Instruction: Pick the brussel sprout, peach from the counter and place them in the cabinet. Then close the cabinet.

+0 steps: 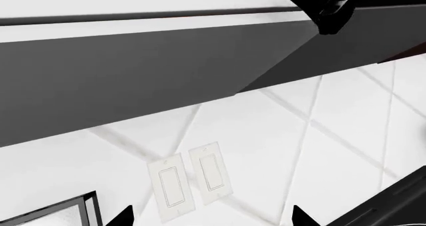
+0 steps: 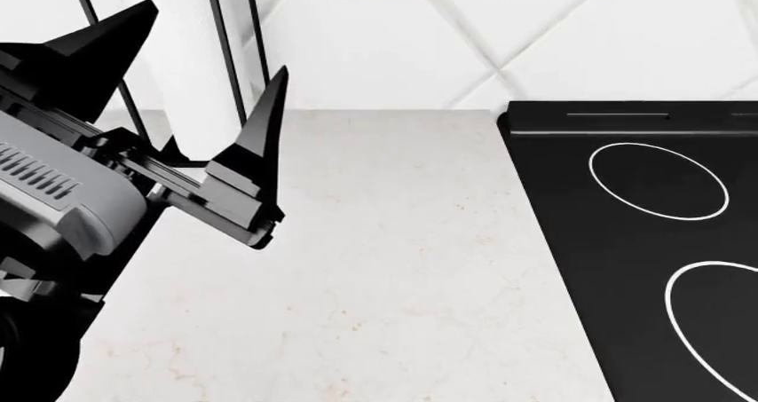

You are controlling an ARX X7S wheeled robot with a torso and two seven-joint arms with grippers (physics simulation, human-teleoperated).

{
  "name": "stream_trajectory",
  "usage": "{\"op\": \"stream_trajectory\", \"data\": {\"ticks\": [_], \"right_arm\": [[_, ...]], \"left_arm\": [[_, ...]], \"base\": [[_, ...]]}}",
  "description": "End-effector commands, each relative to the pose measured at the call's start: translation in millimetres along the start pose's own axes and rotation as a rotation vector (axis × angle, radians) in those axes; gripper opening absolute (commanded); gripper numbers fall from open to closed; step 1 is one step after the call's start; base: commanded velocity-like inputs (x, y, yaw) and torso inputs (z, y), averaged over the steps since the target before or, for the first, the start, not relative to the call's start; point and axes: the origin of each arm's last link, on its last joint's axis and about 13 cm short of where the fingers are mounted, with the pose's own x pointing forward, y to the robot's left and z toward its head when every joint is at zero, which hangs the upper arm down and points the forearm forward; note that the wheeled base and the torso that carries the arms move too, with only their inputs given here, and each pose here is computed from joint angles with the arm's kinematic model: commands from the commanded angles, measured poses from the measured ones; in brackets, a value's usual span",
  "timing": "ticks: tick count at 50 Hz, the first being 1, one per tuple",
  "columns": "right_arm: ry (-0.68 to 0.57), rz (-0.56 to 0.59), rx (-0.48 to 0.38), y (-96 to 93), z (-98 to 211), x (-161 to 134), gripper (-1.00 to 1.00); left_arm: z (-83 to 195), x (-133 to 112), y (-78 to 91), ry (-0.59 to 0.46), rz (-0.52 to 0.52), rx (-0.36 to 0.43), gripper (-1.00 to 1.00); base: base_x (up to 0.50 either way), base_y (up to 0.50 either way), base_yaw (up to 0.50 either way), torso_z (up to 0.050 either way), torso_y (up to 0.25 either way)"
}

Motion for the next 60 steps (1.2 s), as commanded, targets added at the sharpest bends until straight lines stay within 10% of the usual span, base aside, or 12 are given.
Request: {"op": "stream_trajectory", "data": {"ticks": [1, 23, 60], "right_arm": [[-0.084, 0.048, 0.116, -4.6, 9, -20, 1.0], [-0.138, 0.067, 0.363, -11.4, -11, -73, 1.0], [-0.005, 0.01, 0.462, 4.2, -96, -112, 1.0]], "left_arm": [[0, 0, 0.3, -0.002, 0.005, -0.002, 1.0], [12, 2, 4.6, -0.025, 0.052, 0.001, 1.0], [14, 2, 8.2, -0.017, 0.051, 0.005, 1.0]], "base": [[0.0, 0.0, 0.0, 0.0, 0.0], [0.0, 0.0, 0.0, 0.0, 0.0], [0.0, 0.0, 0.0, 0.0, 0.0]]}}
